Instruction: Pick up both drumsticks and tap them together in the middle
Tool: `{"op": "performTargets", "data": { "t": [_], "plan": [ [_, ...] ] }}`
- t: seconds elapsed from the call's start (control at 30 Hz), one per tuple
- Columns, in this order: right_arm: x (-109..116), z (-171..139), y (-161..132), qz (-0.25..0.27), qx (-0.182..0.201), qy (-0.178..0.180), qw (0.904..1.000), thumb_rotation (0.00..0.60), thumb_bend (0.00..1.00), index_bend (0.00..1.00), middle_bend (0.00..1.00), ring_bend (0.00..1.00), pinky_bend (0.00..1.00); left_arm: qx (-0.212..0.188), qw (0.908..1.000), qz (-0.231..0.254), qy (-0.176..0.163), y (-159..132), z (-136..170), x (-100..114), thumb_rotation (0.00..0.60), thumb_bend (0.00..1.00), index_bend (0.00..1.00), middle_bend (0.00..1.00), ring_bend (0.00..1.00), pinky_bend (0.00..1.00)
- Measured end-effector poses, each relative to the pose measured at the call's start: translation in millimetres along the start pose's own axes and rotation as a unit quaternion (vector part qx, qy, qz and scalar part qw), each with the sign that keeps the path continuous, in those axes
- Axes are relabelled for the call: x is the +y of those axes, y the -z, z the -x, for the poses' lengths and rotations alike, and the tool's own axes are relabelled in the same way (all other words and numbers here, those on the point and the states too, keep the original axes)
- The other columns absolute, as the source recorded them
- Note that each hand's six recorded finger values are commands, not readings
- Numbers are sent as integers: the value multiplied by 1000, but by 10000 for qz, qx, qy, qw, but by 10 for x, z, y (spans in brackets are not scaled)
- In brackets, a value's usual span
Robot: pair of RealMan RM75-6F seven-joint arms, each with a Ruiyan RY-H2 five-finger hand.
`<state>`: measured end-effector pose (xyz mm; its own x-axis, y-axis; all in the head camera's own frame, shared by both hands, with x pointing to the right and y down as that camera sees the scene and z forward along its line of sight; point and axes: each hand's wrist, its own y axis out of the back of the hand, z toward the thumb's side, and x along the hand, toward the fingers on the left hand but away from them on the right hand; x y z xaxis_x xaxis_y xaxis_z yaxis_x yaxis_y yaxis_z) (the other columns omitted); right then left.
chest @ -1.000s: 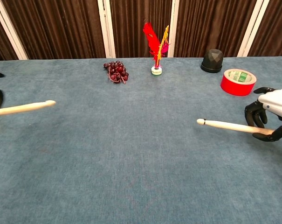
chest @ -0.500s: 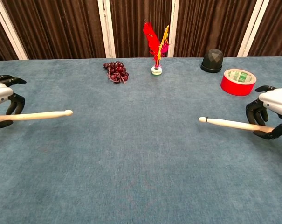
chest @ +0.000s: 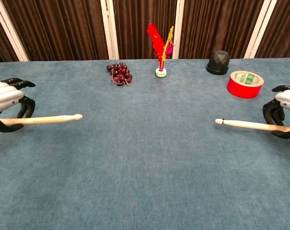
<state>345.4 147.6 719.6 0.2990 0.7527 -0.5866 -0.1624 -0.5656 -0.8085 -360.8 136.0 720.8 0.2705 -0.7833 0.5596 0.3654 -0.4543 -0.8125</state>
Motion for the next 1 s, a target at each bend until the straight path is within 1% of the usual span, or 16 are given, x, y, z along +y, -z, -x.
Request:
{"op": "performTargets", "data": {
  "t": [0.17, 0.23, 0.27, 0.4, 0.53, 0.6, 0.73, 0.9, 1.0],
  "plan": [
    [-32, -7, 77, -4, -48, -78, 10000, 600, 501, 669, 597, 465, 16, 33, 10000, 77, -5, -84, -27, -4, 600, 472, 504, 515, 42, 0],
    [-42, -11, 98, -19, -50, -101, 9999, 600, 476, 646, 573, 451, 14, 30, 10000, 60, 1, -128, -41, -5, 600, 471, 498, 515, 42, 0],
    [-45, -12, 106, -23, -50, -109, 9999, 600, 457, 628, 560, 444, 13, 25, 10000, 63, 5, -155, -50, -5, 600, 470, 494, 515, 42, 0],
    [-69, -13, 136, -21, -83, -182, 9998, 600, 380, 499, 484, 407, 5, 18, 9998, 195, 32, -282, -103, 3, 600, 461, 444, 509, 41, 0],
    [-82, -16, 148, 21, -148, -258, 9996, 600, 321, 398, 425, 385, 4, -15, 9998, 172, 51, -367, -133, 16, 600, 460, 386, 483, 34, 0],
    [-80, -19, 154, -1, -175, -274, 9995, 600, 304, 354, 401, 376, 4, -31, 9998, 163, 51, -411, -141, 33, 600, 459, 354, 453, 28, 0],
    [-91, -35, 143, 33, -262, -353, 9990, 600, 266, 269, 348, 340, 4, -33, 9998, 173, 54, -447, -138, 71, 600, 456, 300, 358, 6, 0],
    [-91, -52, 166, 16, -399, -467, 9981, 600, 263, 261, 344, 337, 3, 28, 9998, 163, 90, -379, -90, 112, 600, 456, 279, 289, 0, 0],
    [-34, -80, 155, 183, -479, -441, 9977, 600, 263, 261, 343, 327, 3, 80, 9996, 247, 61, -308, -20, 179, 600, 456, 258, 240, 0, 0]
  ]
}}
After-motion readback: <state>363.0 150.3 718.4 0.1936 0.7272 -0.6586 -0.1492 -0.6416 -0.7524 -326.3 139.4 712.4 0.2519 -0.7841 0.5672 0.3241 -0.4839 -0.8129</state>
